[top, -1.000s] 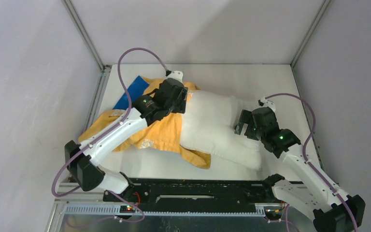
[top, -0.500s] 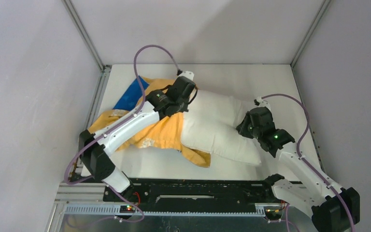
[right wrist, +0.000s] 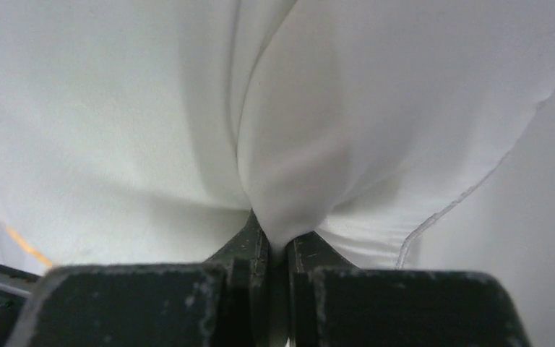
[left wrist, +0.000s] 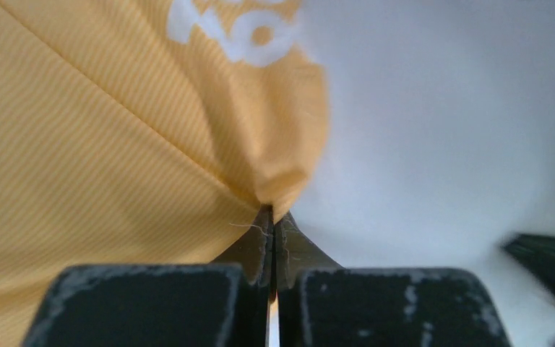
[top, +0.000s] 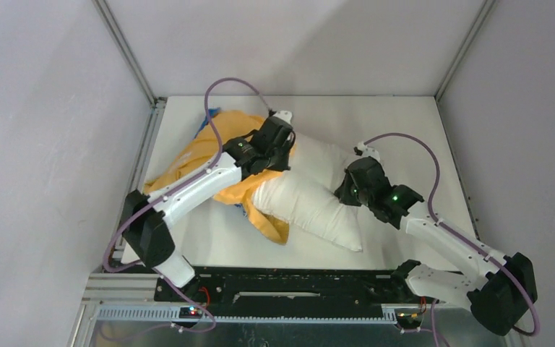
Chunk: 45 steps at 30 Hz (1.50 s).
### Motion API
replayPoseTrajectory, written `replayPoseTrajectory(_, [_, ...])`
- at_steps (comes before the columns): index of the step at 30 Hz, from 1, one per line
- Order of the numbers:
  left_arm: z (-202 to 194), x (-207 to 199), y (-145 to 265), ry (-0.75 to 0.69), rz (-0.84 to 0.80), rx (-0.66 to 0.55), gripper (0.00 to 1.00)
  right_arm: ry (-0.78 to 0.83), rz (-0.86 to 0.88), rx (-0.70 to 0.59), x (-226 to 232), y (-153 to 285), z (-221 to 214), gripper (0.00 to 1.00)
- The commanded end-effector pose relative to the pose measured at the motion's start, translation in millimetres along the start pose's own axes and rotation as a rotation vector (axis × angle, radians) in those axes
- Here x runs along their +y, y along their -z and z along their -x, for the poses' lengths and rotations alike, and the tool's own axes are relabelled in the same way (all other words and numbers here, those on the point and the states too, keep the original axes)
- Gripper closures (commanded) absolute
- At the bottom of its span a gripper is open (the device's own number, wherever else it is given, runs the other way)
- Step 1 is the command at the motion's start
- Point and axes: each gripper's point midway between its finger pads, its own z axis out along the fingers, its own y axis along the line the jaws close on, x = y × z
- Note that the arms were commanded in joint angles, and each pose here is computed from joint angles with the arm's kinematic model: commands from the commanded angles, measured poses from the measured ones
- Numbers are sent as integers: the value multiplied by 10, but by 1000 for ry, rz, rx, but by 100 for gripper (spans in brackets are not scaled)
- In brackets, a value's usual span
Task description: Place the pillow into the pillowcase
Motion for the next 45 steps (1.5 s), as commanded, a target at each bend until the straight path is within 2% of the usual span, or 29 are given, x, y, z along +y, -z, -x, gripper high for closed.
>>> replayPoseTrajectory(1, [-360,57,-341,115,-76,62,100,30,117,-100,408,213,259,95])
replayPoseTrajectory(4, [-465,165,-419,126,-66,78,100,112,85,-169,428,404,330,43])
replayPoseTrajectory(5, [-460,184,-420,127,-66,76,100,140,71,-202,436,483,373,30])
replayPoseTrajectory(6, [-449,195,-410,128,-66,73,100,167,68,-224,466,556,392,21])
replayPoseTrajectory(8, [-418,224,-391,130,-64,66,100,237,50,-259,516,691,382,11])
replayPoseTrajectory(11, [-345,239,-338,136,-76,51,100,326,32,-293,593,781,359,2])
replayPoseTrajectory(14, [-272,215,-268,130,-88,38,100,423,42,-266,710,681,217,0])
replayPoseTrajectory(17, [-138,156,-163,130,-116,14,100,503,10,-191,767,403,-24,0])
replayPoseTrajectory(21, [141,51,110,127,-155,-33,100,520,-109,-106,567,-15,-279,0])
replayPoseTrajectory(22, [245,20,215,125,-165,-56,100,506,-139,-91,495,-111,-297,1])
replayPoseTrajectory(24, [445,-68,455,125,-192,-106,100,464,-143,-83,454,-239,-226,13])
replayPoseTrajectory(25, [524,-132,562,126,-211,-126,100,429,-102,-80,523,-249,-149,27])
replayPoseTrajectory(26, [582,-202,648,127,-233,-142,100,382,-45,-95,628,-213,-17,58])
replayPoseTrajectory(28, [612,-377,740,139,-290,-147,100,267,127,-144,922,-37,294,97])
replayPoseTrajectory(29, [607,-441,736,147,-317,-141,100,198,228,-163,1087,105,468,100])
replayPoseTrajectory(32, [515,-549,619,160,-359,-104,100,82,440,-234,1442,604,889,100])
replayPoseTrajectory(36, [480,-655,595,151,-419,-95,100,23,460,-279,1433,838,1085,100])
replayPoseTrajectory(39, [485,-653,617,111,-416,-78,98,26,417,-264,1337,753,1066,100])
replayPoseTrajectory(45, [281,-399,766,64,-341,-67,39,-12,354,-213,1186,610,912,100])
